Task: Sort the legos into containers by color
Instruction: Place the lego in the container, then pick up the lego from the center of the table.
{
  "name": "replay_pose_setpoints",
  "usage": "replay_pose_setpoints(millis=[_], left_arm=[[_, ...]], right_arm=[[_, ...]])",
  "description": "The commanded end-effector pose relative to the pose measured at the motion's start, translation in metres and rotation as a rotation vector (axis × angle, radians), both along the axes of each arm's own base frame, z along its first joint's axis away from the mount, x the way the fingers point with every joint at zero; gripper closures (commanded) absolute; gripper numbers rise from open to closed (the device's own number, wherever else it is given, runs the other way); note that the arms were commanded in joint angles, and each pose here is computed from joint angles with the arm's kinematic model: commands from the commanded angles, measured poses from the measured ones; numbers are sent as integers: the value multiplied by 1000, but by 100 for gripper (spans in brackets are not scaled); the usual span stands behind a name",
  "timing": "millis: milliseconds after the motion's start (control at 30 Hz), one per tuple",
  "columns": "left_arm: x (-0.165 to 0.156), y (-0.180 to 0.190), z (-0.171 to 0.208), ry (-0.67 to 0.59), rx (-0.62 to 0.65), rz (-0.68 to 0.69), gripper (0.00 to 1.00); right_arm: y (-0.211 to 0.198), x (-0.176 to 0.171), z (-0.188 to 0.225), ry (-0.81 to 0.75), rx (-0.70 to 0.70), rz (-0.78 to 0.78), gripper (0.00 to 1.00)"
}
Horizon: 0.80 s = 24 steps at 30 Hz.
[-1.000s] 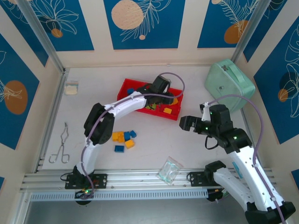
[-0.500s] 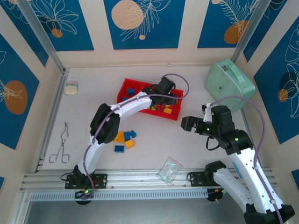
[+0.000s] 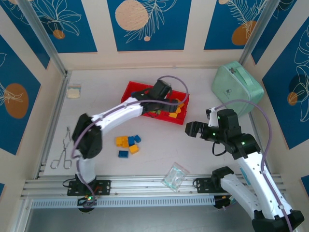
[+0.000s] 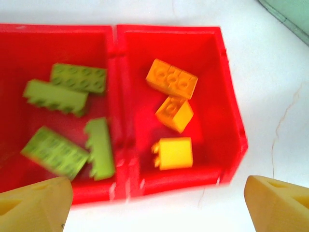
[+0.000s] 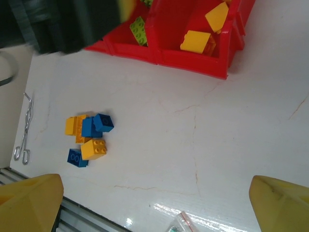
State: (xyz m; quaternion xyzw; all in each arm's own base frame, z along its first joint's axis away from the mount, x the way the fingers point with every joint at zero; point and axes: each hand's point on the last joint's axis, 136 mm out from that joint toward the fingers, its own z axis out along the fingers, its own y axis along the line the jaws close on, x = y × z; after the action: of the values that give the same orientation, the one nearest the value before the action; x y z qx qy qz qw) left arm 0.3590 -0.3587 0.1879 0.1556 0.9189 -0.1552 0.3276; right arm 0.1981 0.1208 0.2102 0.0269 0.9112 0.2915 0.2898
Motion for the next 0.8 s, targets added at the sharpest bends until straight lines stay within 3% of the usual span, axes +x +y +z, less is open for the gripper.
replay_pose_setpoints(millis=[0, 200, 267, 400, 567, 767], left_arm=[[-34, 52, 8, -11, 101, 35, 8], [-104, 132, -33, 127, 207, 104, 13], [-119, 139, -46, 163, 205, 70, 15], [-143, 130, -66, 219, 205, -122, 15], [-145, 135, -76, 254, 348, -227, 14], [-135, 121, -94, 308, 408, -343, 17]], right_arm=[[9, -2, -4, 19, 30, 49, 1], [13, 3, -12, 41, 47, 57, 1], [17, 5, -14, 53, 58, 62, 1], [22, 7, -20, 91, 75, 70, 1], [28, 9, -16, 94, 78, 82, 1], [25, 9, -15, 92, 56, 68, 1]])
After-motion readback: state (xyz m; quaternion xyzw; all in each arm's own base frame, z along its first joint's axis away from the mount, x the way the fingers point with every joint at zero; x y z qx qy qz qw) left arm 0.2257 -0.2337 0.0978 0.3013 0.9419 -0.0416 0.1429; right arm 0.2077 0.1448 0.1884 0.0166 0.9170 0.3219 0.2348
